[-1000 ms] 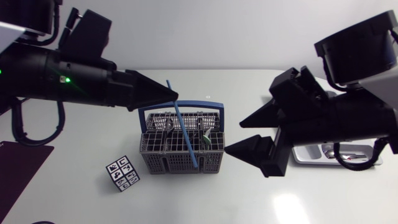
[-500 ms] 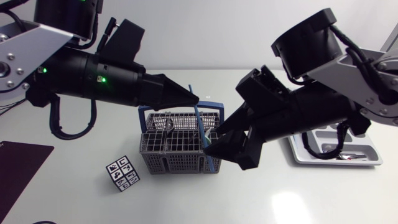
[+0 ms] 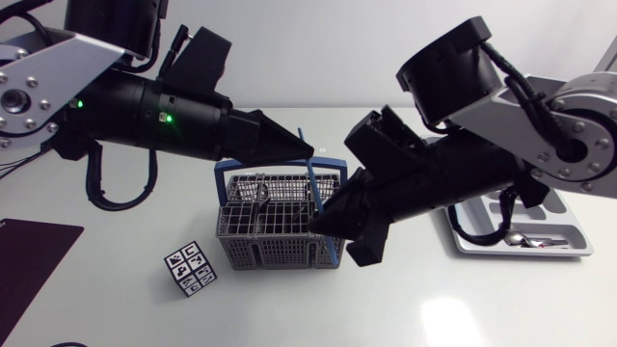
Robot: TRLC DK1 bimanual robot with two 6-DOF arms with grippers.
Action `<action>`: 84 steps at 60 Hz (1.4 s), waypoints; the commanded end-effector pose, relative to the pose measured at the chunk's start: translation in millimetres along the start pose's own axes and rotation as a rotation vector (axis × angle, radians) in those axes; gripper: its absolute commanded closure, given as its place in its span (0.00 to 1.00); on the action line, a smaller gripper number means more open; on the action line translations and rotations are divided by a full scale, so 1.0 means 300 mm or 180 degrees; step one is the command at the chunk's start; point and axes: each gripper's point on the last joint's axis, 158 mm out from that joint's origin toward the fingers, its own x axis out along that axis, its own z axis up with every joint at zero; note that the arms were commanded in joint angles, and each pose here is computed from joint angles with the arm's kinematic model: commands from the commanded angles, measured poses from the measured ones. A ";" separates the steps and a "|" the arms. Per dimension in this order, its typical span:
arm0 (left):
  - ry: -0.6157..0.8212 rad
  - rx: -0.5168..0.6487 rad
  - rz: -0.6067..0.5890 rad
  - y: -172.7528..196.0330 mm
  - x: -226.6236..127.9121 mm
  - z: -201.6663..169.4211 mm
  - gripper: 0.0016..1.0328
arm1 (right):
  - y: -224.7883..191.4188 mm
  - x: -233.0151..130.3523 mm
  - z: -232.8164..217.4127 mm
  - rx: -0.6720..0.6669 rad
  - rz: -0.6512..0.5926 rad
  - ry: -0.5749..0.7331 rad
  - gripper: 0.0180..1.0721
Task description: Transfer all utensils from the basket to the drawer tray.
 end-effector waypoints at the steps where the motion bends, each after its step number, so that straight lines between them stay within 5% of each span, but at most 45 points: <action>1: -0.0042 -0.0025 -0.0049 -0.013 0.001 0.034 0.97 | 0.000 0.011 0.017 0.0046 0.0002 -0.0012 0.87; 14: -0.0070 -0.0029 -0.0028 -0.007 -0.009 0.043 0.95 | 0.003 0.013 -0.009 0.0086 0.0013 0.0083 0.95; 20: -0.0091 -0.0020 -0.0027 -0.011 -0.015 0.051 0.80 | 0.009 0.017 -0.029 0.0074 0.0036 0.0128 0.95; 30: -0.0301 0.0078 0.0044 -0.012 -0.076 0.131 0.40 | 0.014 0.004 -0.048 0.0059 0.0027 0.0125 0.95; 41: -0.0620 0.0174 0.0263 0.025 -0.194 0.228 0.22 | -0.020 -0.068 -0.069 0.0111 -0.0124 0.0027 0.95; 66: -0.0026 0.0594 0.0987 0.181 -0.188 0.040 0.21 | -0.439 -0.383 -0.224 0.0879 -0.1217 -0.0222 0.95; 84: 0.0637 0.0769 0.1546 0.282 -0.151 -0.129 0.21 | -0.805 -0.519 -0.499 0.1720 -0.1888 0.0113 0.94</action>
